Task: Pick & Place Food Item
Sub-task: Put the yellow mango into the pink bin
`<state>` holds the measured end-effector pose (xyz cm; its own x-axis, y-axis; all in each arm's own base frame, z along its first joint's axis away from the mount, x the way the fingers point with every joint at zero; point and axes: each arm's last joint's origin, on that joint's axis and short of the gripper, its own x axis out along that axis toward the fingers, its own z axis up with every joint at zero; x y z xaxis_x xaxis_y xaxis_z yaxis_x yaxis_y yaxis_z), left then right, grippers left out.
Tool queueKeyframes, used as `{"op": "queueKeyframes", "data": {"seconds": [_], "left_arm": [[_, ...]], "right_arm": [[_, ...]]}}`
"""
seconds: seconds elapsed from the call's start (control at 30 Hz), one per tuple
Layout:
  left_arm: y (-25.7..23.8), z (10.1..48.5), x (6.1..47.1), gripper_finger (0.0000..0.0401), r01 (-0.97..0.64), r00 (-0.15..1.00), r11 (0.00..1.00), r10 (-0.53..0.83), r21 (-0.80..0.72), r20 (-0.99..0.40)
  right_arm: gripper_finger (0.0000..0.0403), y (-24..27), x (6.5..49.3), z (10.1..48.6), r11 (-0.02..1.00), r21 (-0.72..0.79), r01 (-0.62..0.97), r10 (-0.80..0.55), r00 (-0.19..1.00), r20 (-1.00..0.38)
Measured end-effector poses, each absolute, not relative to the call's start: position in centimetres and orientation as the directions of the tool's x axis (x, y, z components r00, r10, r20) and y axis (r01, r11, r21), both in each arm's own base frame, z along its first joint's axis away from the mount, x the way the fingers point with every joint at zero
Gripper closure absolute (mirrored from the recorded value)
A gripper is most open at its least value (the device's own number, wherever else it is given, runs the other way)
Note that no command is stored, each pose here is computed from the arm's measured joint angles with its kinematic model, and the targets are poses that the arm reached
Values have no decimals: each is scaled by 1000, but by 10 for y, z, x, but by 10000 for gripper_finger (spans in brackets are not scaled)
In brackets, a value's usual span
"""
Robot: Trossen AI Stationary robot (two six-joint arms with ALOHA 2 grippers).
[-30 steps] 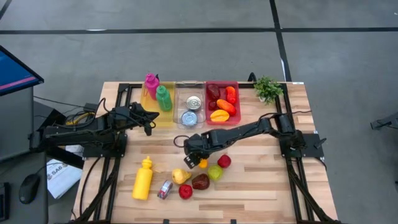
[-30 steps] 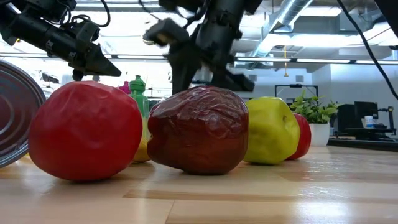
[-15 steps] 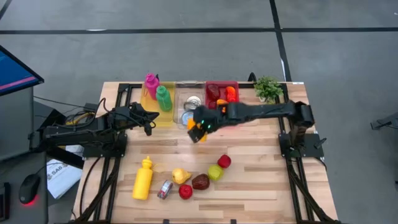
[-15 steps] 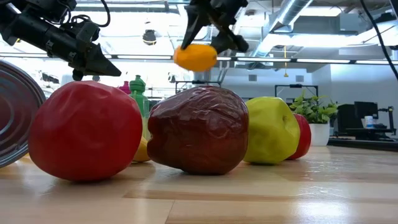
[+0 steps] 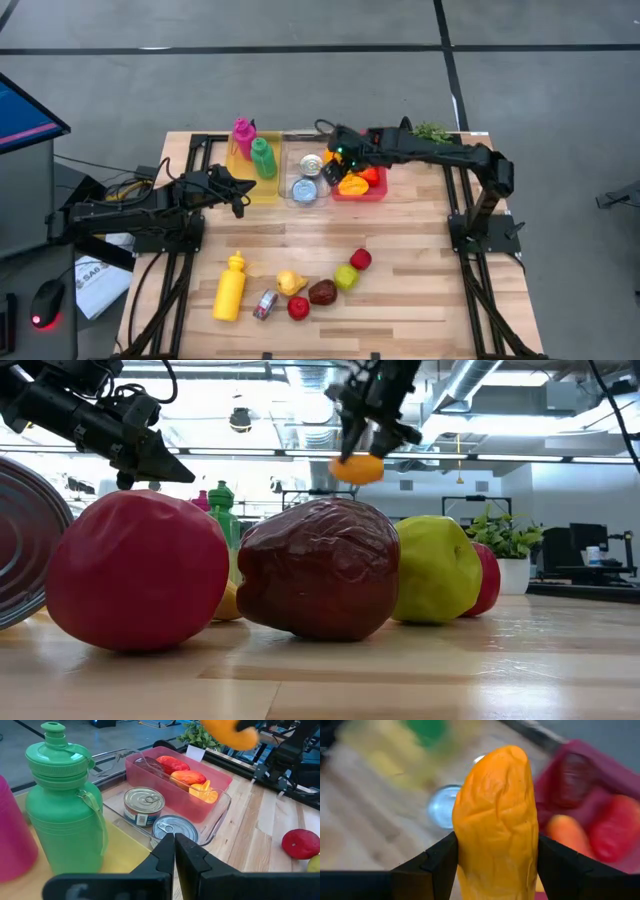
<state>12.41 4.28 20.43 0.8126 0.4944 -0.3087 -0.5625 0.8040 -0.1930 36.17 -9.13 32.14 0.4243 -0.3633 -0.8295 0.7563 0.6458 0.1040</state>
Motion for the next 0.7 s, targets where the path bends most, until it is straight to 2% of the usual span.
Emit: {"op": "queueKeyframes", "data": {"seconds": [0.1, 0.3, 0.7], "left_arm": [[43, 204, 124, 399, -562, 813, 804, 494, -193, -309], [43, 204, 124, 399, -567, 810, 801, 500, -191, -308], [44, 204, 124, 399, -587, 797, 789, 521, -184, -306]], "right_arm": [[178, -110, 353, 315, 603, 61, 795, -373, 349, -860], [178, -148, 338, 302, 512, 41, 858, -396, 278, -875], [178, -196, 324, 279, 387, 117, 915, -469, 304, -829]]}}
